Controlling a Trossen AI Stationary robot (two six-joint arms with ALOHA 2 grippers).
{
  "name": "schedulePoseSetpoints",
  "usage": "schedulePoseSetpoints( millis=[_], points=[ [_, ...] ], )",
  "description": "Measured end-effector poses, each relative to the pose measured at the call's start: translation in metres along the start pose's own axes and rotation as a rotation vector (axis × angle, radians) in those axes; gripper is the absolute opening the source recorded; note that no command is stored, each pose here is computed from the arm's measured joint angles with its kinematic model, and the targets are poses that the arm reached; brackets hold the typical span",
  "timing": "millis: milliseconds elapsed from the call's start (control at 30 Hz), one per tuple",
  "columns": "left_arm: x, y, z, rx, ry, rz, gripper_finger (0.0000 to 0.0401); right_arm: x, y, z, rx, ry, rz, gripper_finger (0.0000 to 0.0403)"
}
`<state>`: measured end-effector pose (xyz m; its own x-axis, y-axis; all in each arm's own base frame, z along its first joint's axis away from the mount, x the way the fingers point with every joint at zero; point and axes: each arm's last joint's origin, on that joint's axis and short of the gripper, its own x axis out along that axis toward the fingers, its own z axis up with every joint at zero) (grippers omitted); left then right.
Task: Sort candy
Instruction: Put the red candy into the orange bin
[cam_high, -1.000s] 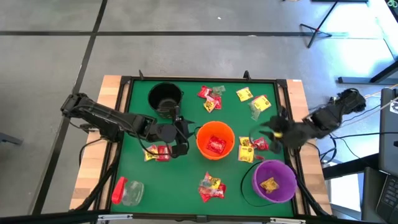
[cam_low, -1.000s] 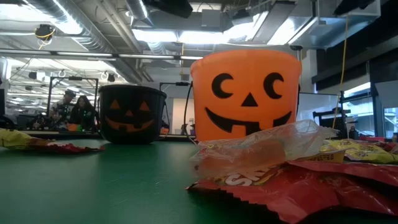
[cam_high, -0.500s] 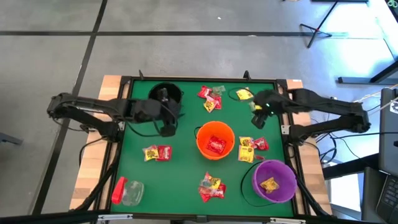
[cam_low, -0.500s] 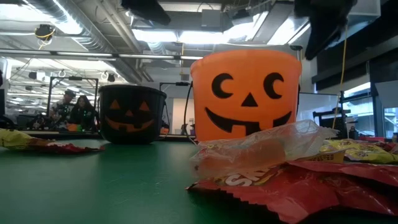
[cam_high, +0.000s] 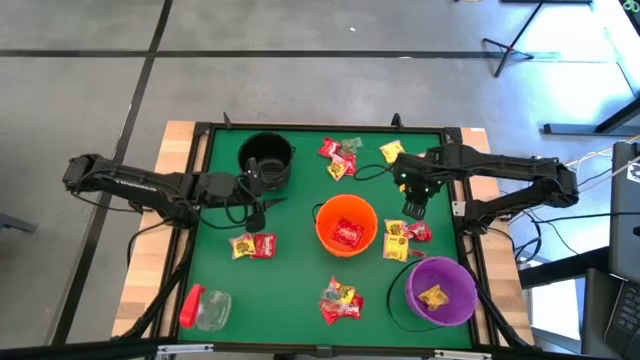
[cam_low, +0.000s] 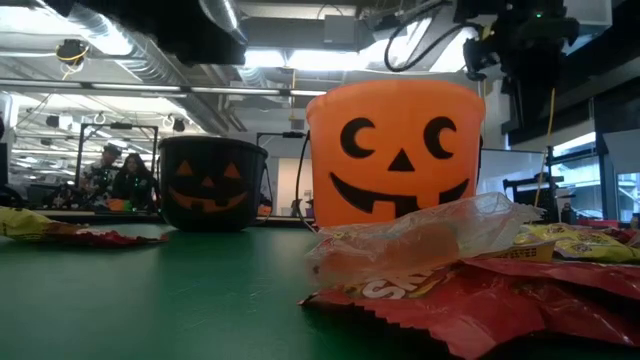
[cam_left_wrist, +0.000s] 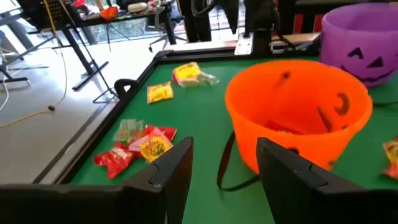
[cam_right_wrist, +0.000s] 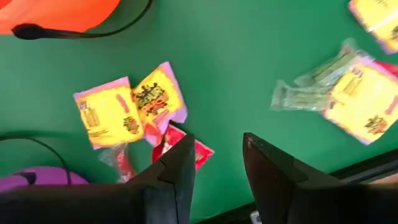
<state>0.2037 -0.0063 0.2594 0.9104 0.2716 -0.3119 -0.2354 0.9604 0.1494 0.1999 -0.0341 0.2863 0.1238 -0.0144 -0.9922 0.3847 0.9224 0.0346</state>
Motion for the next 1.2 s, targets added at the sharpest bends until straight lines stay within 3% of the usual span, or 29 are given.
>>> schedulePoseSetpoints(
  millis=[333, 700, 1033, 1200],
  points=[
    [0.001, -0.001, -0.007, 0.075, 0.02, 0.0, 0.0167, 0.053, -0.001, -0.019, 0.14, 0.203, 0.069, 0.0131],
    [-0.002, -0.01, -0.007, -0.03, 0.015, -0.066, 0.0167, 0.101, -0.004, -0.041, 0.159, 0.269, 0.141, 0.0135],
    [-0.003, -0.012, -0.007, 0.014, 0.012, -0.064, 0.0167, 0.117, -0.004, -0.042, 0.114, 0.202, 0.166, 0.0245],
    [-0.003, -0.011, -0.007, 0.026, 0.013, -0.03, 0.0167, 0.117, -0.004, -0.041, 0.112, 0.192, 0.18, 0.0276]
  ],
)
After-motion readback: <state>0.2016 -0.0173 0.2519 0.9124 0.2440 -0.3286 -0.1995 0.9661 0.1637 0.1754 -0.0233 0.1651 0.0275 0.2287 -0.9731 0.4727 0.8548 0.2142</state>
